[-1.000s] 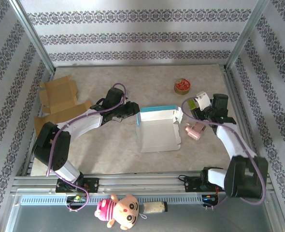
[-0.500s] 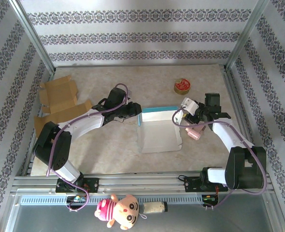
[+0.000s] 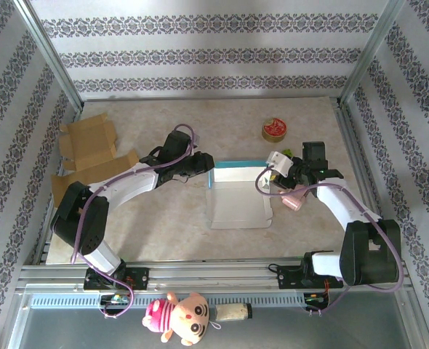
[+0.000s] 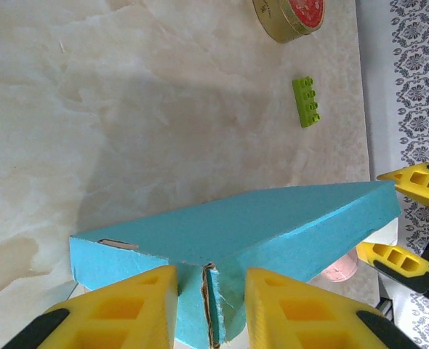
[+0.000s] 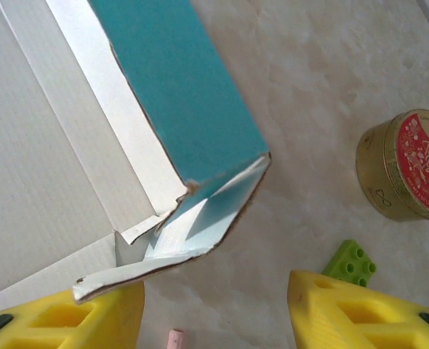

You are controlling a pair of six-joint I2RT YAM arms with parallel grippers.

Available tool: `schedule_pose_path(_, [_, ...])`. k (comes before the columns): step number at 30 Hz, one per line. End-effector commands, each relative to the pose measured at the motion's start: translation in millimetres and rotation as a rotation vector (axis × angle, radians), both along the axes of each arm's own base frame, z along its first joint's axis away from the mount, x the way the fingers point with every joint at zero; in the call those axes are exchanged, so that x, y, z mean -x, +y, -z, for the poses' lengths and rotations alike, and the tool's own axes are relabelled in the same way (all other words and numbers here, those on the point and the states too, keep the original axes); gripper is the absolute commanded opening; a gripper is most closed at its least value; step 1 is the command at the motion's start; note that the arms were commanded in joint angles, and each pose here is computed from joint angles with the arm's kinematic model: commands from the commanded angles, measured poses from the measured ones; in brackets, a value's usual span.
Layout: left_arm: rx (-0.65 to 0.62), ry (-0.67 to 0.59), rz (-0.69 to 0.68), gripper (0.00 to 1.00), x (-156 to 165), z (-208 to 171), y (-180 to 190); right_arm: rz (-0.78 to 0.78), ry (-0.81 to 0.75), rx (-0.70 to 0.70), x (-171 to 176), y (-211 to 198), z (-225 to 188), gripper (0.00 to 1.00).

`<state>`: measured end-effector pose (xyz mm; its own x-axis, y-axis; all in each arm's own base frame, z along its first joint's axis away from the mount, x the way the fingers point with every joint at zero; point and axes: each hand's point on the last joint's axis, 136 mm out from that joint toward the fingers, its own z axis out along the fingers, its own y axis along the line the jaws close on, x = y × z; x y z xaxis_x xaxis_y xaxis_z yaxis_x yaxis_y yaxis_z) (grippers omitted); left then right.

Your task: Fold the paper box

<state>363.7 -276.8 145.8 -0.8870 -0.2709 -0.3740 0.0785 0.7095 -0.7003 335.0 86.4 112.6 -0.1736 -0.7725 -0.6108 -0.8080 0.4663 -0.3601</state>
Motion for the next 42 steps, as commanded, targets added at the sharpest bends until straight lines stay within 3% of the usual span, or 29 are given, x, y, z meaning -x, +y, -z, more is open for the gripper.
schedule_pose_path(1, [-0.009,-0.006,0.028,0.29,2,-4,-9,-0.057,0.033,-0.036,5,18,8,0.55])
schedule_pose_path(13, [-0.014,0.001,0.024,0.29,3,-2,-8,-0.139,0.124,-0.126,17,47,13,0.53])
schedule_pose_path(18, [-0.009,-0.005,0.021,0.29,2,-5,-8,-0.143,0.14,-0.123,14,51,13,0.48])
schedule_pose_path(30, [-0.001,0.0,0.02,0.29,3,-6,-9,0.099,0.194,-0.112,-7,44,27,0.47])
schedule_pose_path(36, [0.014,0.0,0.021,0.29,3,-7,-11,0.179,0.205,-0.074,-18,46,34,0.42])
schedule_pose_path(42, [0.034,-0.007,0.021,0.3,5,-11,-11,0.234,0.221,-0.011,-28,48,50,0.25])
